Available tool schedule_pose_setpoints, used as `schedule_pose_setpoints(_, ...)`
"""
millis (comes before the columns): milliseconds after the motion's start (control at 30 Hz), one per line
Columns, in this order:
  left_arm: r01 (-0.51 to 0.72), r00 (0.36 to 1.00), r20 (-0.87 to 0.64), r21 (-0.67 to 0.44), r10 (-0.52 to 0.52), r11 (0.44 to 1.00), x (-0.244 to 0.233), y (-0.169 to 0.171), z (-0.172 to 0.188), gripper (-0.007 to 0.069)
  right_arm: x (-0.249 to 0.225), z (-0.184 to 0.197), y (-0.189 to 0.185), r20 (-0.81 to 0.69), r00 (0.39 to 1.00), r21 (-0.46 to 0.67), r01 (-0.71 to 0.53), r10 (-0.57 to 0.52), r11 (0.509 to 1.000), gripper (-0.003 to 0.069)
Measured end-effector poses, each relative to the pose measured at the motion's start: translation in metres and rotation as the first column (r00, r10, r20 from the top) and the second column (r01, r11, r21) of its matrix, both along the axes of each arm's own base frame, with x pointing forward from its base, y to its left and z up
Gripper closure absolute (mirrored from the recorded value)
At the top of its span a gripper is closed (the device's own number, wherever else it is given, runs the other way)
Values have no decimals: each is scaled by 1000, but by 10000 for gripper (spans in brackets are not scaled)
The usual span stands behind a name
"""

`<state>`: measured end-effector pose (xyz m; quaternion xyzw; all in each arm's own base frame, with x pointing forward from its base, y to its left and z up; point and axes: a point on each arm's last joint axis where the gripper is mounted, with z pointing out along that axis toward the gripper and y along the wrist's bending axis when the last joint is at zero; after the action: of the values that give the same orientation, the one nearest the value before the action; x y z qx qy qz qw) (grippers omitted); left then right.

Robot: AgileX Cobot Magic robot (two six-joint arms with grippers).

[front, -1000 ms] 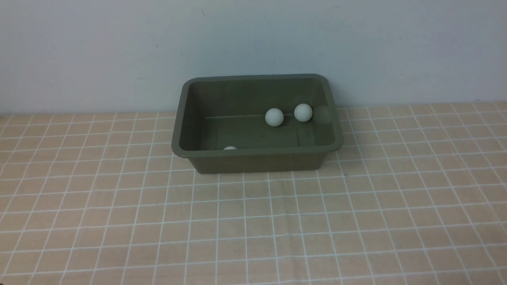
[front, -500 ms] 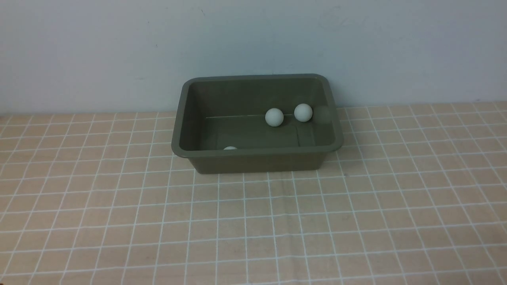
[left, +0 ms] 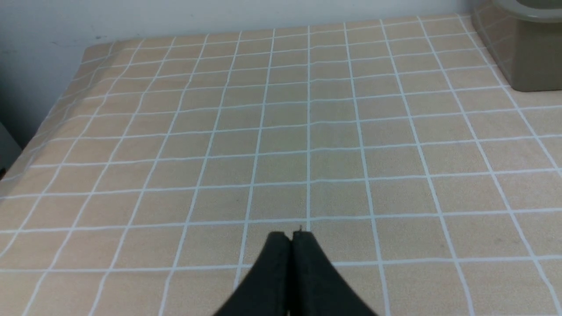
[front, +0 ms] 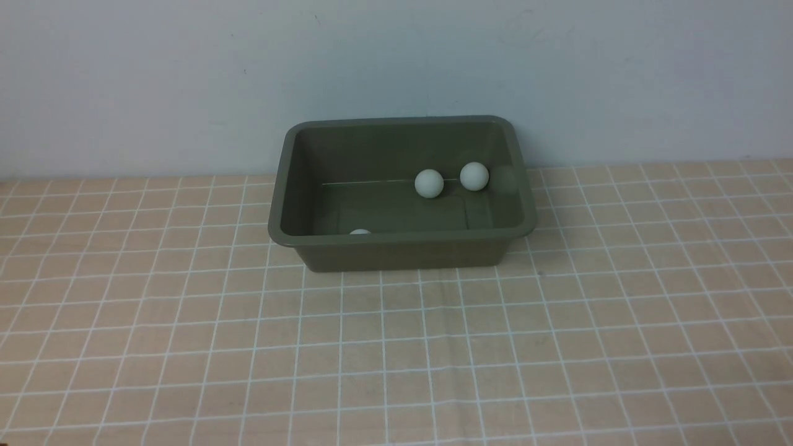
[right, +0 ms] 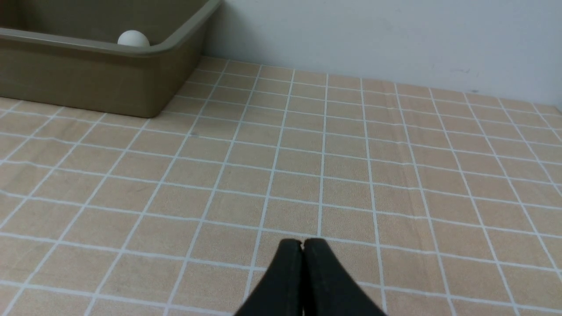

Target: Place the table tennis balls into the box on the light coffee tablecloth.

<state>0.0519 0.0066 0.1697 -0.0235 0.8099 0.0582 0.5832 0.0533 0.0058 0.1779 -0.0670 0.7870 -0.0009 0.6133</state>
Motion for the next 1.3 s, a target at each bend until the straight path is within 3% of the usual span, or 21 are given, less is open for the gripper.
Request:
schedule_pose_setpoints(233, 39, 999, 0, 0, -39, 999, 0, -2, 0, 694, 0, 0, 0, 0, 1000, 0, 0, 0, 1000, 677)
schedule_pose_setpoints(1300, 39, 999, 0, 0, -39, 999, 0, -2, 0, 694, 0, 0, 0, 0, 1000, 0, 0, 0, 1000, 677)
